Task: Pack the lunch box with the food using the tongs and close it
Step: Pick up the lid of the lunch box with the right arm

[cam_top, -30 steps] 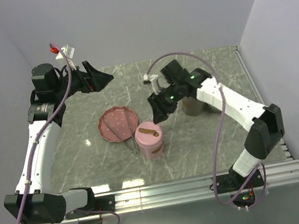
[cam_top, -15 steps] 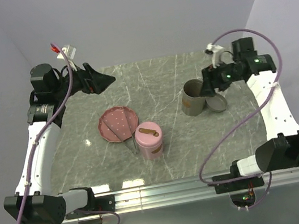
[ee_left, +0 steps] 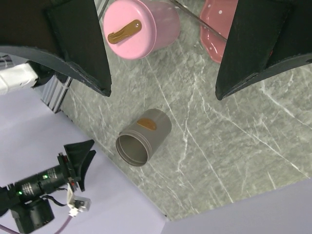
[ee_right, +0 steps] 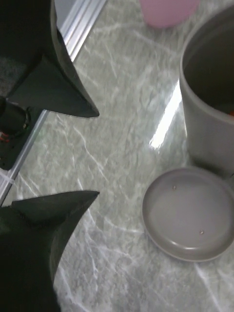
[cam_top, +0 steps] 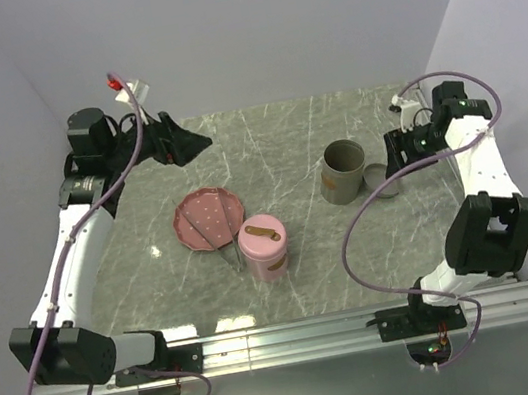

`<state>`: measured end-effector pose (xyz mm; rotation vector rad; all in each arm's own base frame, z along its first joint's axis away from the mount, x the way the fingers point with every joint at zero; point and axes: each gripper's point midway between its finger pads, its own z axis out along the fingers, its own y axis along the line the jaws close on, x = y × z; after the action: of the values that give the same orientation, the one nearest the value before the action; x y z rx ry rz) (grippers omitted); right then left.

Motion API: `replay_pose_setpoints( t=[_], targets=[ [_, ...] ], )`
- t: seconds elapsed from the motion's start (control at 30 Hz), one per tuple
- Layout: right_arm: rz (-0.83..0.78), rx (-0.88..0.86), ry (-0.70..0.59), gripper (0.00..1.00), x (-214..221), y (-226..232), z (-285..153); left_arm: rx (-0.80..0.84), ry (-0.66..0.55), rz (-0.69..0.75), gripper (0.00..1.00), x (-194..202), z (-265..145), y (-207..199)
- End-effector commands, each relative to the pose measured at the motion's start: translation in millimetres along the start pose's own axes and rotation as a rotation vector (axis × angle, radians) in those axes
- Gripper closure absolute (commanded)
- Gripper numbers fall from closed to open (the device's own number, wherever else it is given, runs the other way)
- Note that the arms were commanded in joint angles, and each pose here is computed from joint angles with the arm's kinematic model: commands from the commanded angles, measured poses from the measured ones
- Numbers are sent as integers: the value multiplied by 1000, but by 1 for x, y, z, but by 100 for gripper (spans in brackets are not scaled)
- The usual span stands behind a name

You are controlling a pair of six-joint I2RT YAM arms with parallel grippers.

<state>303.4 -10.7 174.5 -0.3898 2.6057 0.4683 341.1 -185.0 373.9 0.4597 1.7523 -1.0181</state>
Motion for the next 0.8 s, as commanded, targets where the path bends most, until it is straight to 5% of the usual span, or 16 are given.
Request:
replay_pose_setpoints(
  t=[0.0,0.23,0.77],
  targets=[
    [-45,70,0,34,2,-25,12,41,4,78,6,2,5,-6],
    [-30,39,68,44,19,-39,55,114,10,90,5,8,12,-18],
    [-114,-11,121,46,20,-38,109,150,60,28,5,35,19,-24]
  ],
)
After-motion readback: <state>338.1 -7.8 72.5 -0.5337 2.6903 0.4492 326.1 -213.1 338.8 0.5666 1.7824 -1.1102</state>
